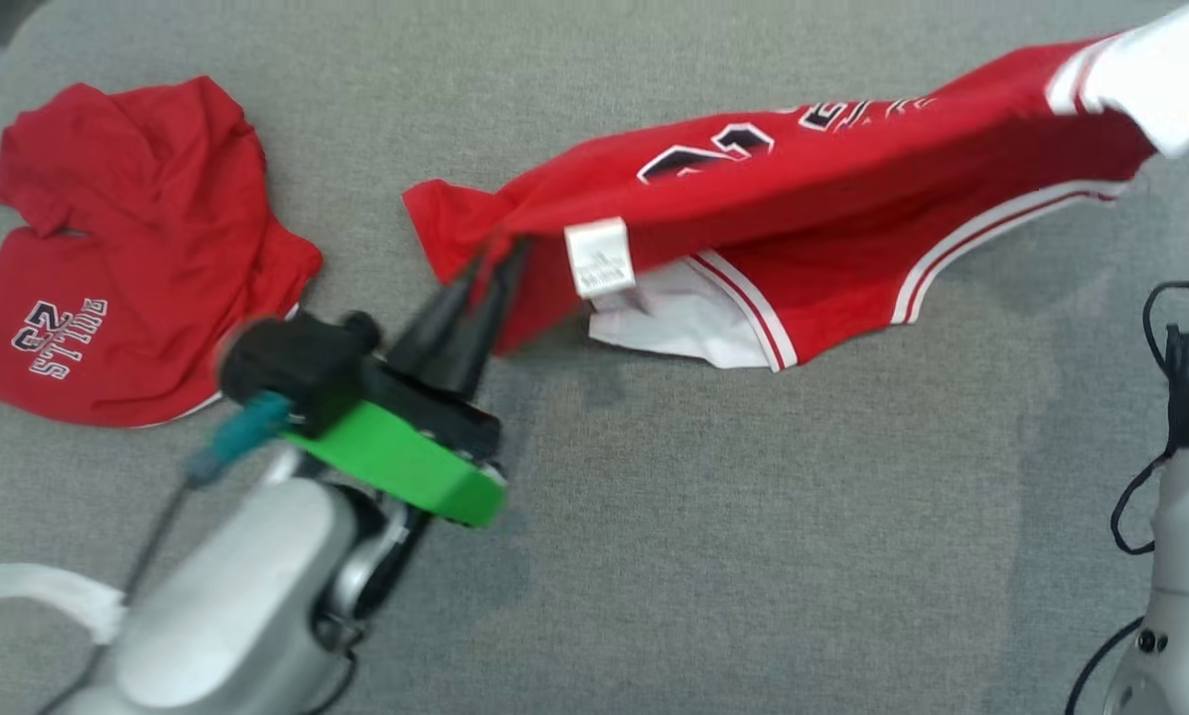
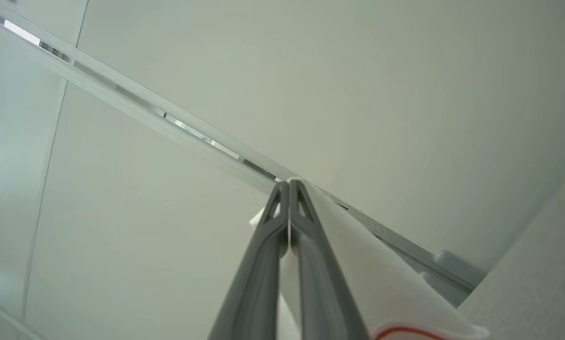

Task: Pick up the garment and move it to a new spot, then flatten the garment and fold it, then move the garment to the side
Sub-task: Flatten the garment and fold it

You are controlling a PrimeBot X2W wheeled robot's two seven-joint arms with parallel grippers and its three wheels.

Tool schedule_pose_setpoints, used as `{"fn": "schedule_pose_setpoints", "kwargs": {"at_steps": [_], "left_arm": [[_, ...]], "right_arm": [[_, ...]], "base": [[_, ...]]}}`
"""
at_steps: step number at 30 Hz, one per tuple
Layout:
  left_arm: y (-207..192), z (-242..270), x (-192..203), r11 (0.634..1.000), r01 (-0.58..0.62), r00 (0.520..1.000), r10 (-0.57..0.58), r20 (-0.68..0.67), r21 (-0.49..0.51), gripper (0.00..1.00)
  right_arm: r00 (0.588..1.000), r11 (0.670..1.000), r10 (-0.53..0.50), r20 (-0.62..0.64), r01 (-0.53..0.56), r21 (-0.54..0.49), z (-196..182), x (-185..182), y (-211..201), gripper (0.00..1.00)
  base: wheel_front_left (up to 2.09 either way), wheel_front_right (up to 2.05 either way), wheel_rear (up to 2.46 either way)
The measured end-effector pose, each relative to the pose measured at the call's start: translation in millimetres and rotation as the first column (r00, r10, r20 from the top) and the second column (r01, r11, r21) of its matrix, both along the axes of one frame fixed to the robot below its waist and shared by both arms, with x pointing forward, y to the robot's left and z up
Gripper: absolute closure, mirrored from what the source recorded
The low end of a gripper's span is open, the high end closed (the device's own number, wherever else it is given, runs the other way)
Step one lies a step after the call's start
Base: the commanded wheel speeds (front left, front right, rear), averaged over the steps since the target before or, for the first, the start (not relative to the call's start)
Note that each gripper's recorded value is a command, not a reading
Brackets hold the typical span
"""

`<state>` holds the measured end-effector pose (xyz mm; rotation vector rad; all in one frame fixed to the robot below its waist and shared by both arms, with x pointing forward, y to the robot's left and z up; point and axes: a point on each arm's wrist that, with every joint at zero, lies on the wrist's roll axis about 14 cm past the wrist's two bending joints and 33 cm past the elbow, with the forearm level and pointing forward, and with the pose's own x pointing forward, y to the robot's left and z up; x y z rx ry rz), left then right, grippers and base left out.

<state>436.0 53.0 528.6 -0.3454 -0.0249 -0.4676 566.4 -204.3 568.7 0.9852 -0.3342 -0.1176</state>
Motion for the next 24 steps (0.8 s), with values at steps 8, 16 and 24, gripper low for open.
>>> {"fn": "schedule_pose_setpoints", "kwargs": {"at_steps": [8, 16, 24], "left_arm": [[57.6, 145.8, -24.9, 0.998, -0.066, 0.900, 0.053, 0.432, 0.016, 1.00], [45.5, 236.2, -82.4, 0.997, 0.067, 0.778, -0.074, 0.624, 0.034, 1.00], [37.8, 204.0, -34.9, 0.988, 0.139, 0.902, -0.156, 0.403, 0.072, 1.00]], "right_arm": [[0.847, 0.942, 0.249, 0.470, -0.325, 0.088, 141.7, -72.8, 39.2, 1.00], [0.507, 0.947, 0.227, 0.831, -0.314, -0.068, 277.0, -226.1, 9.0, 1.00], [0.813, 0.952, 0.179, 0.555, -0.284, 0.109, 219.9, -157.1, -8.4, 1.00]], "base": [[0.00, 0.00, 0.00], [0.00, 0.00, 0.00], [0.00, 0.00, 0.00]]}}
